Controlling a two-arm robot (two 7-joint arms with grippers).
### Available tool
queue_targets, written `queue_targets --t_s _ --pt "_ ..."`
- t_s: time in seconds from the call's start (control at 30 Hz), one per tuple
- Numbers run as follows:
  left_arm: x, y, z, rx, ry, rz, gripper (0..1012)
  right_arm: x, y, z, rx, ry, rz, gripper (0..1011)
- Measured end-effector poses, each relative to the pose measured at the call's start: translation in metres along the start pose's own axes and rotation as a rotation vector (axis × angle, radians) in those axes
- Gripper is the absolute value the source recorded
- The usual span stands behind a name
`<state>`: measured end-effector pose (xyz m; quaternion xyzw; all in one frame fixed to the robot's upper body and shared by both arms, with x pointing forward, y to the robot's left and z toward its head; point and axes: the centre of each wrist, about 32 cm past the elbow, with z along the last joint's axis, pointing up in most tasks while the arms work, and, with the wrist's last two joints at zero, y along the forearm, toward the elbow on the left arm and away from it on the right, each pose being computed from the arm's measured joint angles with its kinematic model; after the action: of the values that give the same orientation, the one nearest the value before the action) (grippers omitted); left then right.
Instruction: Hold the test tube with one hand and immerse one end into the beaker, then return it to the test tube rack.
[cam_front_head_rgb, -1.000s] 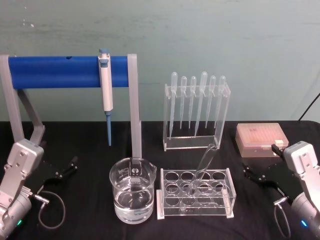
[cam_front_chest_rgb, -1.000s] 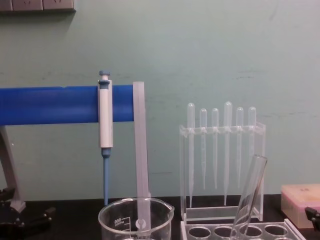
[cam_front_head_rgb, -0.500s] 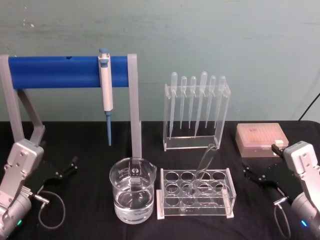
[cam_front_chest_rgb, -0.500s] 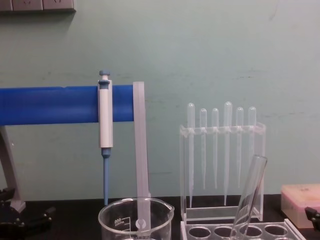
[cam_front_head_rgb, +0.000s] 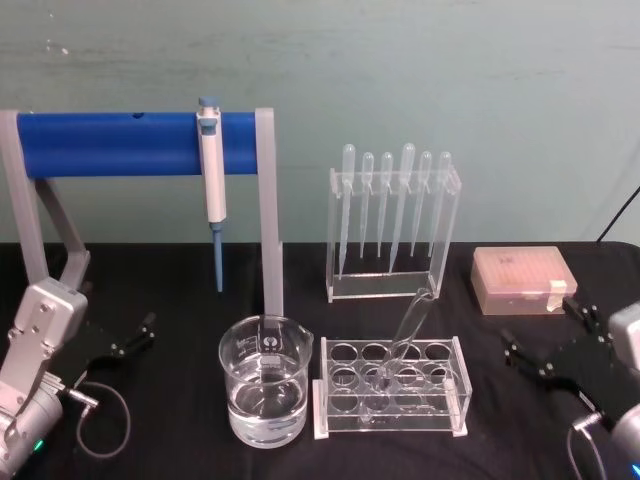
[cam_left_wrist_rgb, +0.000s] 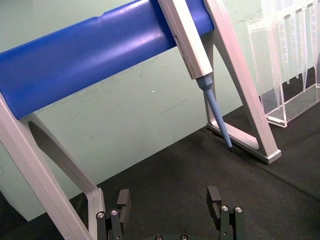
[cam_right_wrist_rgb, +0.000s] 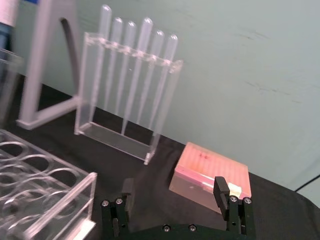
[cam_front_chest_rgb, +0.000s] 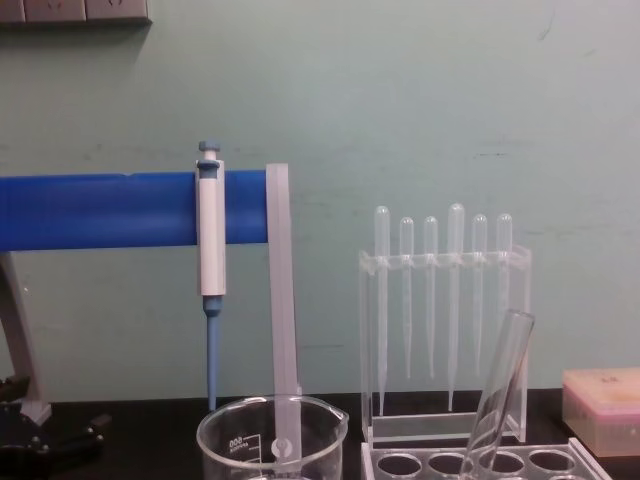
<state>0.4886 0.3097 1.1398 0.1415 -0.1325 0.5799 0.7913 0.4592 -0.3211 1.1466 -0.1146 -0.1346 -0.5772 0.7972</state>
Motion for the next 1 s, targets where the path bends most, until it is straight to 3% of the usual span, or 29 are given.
queue_targets --t_s 0.13,0.27,0.33,0.47,0.67,1.0 --pt "0.0000 0.0000 0.0000 0.000 0.000 0.000 1000 0.002 -0.018 0.003 0.012 0.028 0.042 1003" --pt "0.0000 0.0000 0.0000 0.000 0.000 0.000 1000 0.005 -0.035 0.006 0.021 0.089 0.119 1003" --pt "0.0000 0.0000 0.0000 0.000 0.000 0.000 1000 0.008 -0.045 0.010 0.031 0.154 0.194 1003" --pt "0.0000 0.0000 0.0000 0.000 0.000 0.000 1000 0.006 -0.050 0.012 0.050 0.237 0.284 1002" --pt "0.0000 0.0000 0.0000 0.000 0.000 0.000 1000 -0.004 -0.043 0.015 0.081 0.315 0.367 1002" --pt "0.0000 0.0000 0.0000 0.000 0.000 0.000 1000 -0.028 -0.008 0.023 0.108 0.416 0.433 1003"
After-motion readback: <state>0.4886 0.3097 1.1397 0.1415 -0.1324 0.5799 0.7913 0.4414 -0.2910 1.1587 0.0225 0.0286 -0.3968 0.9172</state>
